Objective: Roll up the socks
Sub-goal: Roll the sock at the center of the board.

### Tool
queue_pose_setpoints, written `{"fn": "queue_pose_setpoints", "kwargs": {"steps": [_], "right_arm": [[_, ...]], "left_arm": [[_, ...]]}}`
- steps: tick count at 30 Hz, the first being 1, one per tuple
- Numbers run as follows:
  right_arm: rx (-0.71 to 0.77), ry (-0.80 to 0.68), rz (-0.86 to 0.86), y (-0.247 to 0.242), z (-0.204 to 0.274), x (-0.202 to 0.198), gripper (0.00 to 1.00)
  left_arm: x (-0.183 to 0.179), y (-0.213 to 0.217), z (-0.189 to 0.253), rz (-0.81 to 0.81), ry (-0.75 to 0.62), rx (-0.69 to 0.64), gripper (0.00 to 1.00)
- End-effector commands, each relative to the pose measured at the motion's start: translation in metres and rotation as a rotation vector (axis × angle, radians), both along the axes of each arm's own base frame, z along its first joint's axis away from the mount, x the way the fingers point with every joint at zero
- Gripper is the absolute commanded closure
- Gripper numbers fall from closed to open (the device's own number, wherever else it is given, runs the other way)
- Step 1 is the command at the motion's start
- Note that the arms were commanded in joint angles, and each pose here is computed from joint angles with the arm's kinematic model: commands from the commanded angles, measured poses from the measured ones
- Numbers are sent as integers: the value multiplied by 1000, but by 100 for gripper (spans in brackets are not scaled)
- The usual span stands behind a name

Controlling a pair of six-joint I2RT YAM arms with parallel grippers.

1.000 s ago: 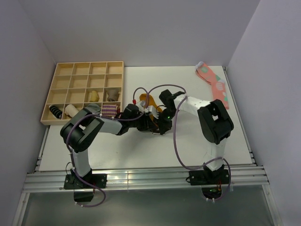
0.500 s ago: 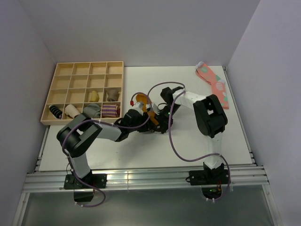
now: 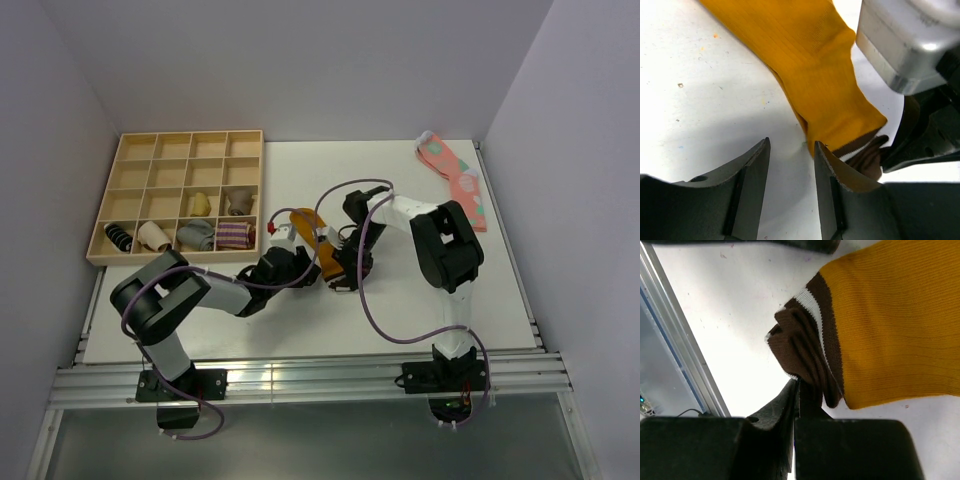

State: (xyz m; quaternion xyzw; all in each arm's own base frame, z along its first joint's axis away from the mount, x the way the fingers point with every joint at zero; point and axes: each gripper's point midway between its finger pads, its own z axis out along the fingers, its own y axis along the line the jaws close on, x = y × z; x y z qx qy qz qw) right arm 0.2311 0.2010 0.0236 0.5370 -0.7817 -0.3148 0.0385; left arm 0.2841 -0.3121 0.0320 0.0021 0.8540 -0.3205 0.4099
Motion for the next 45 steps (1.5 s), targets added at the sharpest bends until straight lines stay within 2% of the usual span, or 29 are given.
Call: {"fn": "queue_pose_setpoints", "kwargs": {"steps": [1,4,7,8,17,18,22,27,31,33,45], "right_arm": [[-3,-16,6,-2,11,-7,100],[15,-51,-21,1,15,-3,96],[51,-111,-44,6,28,4,83],[56,-124,-60,8,32,6,83],[87,-253,-168,16,49,32,84],[80,-322,-200,16,50,47,84],[35,-377,-281,11,46,66,97],[30,-356,-323,5,45,69,99],[66,-364,-326,-9,49,64,91],[88,-351,-319,-13,53,59,89],[156,-204,-135,-38,41,14,78]], "left_arm": [[10,-6,13,-1,-69,7,54],[13,-10,14,5,-63,11,56],[12,-12,9,-9,-58,28,59],[11,-14,10,-14,-58,28,60],[0,-38,21,-96,-84,59,66],[0,-39,22,-91,-89,66,67],[1,-49,19,-122,-73,107,70],[-6,-56,12,-150,-56,116,75],[-13,-56,7,-157,-37,84,77],[-13,-61,17,-165,-66,28,77],[-31,-79,16,-284,-54,-64,76]]}}
